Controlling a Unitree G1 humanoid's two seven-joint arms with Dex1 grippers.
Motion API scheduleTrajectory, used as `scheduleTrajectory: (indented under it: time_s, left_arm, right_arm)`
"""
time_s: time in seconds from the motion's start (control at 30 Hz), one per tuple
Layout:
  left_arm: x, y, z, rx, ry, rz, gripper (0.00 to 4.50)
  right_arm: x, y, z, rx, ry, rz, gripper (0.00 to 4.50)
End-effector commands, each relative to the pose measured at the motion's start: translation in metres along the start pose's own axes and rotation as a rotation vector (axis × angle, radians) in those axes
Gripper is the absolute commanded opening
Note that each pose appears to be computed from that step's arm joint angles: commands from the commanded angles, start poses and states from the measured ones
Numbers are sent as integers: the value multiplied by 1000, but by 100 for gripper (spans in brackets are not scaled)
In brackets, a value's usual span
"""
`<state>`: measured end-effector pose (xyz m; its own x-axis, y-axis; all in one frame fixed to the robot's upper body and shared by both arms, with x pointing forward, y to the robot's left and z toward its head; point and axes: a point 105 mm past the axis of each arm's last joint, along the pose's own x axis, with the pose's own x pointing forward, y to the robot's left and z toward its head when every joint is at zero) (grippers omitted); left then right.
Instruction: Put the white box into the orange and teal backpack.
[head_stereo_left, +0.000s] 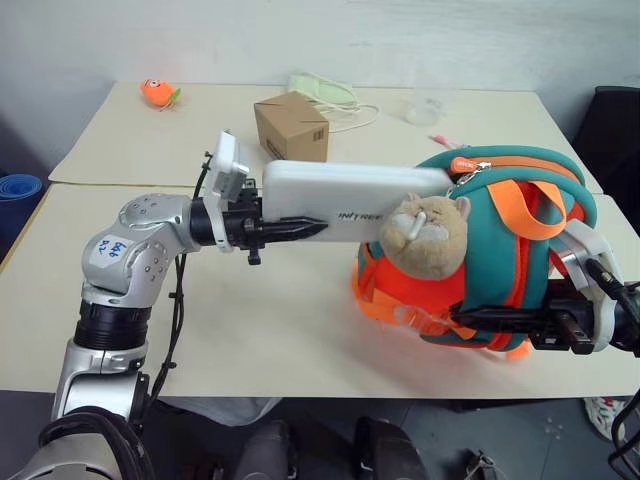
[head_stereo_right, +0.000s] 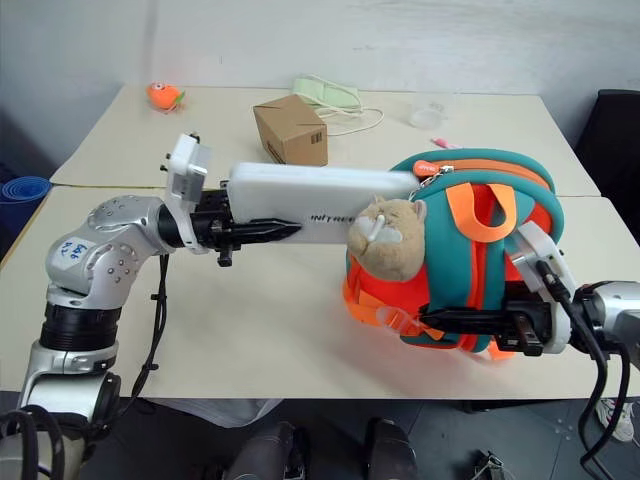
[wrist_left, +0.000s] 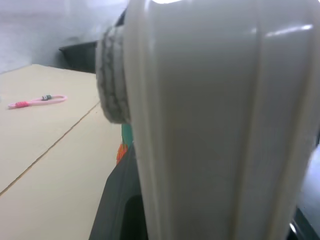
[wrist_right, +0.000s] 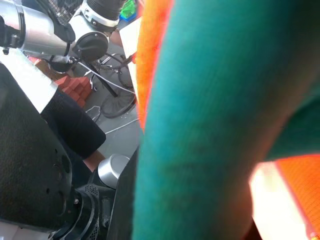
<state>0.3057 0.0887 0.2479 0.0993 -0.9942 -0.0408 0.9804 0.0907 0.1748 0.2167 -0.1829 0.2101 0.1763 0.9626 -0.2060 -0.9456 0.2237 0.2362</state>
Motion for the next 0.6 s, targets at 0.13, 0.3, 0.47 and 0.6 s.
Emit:
scheduleTrajectory:
  time_s: [0.13, 0.3, 0.47, 0.6]
  left_arm:
    - [57, -6, 2, 203, 118, -246, 131]
    - [152, -1, -7, 285, 126, -177, 131]
    - [167, 17, -6, 326, 125, 6, 288]
    - [96, 33, 3, 233, 73, 82, 369]
  right_arm:
    - [10, -18, 13, -107, -1, -32, 2]
    - [23, -28, 11, -132, -20, -58, 2]
    - [26, -26, 8, -126, -42, -86, 2]
    - [22, -18, 2, -103, -46, -103, 2]
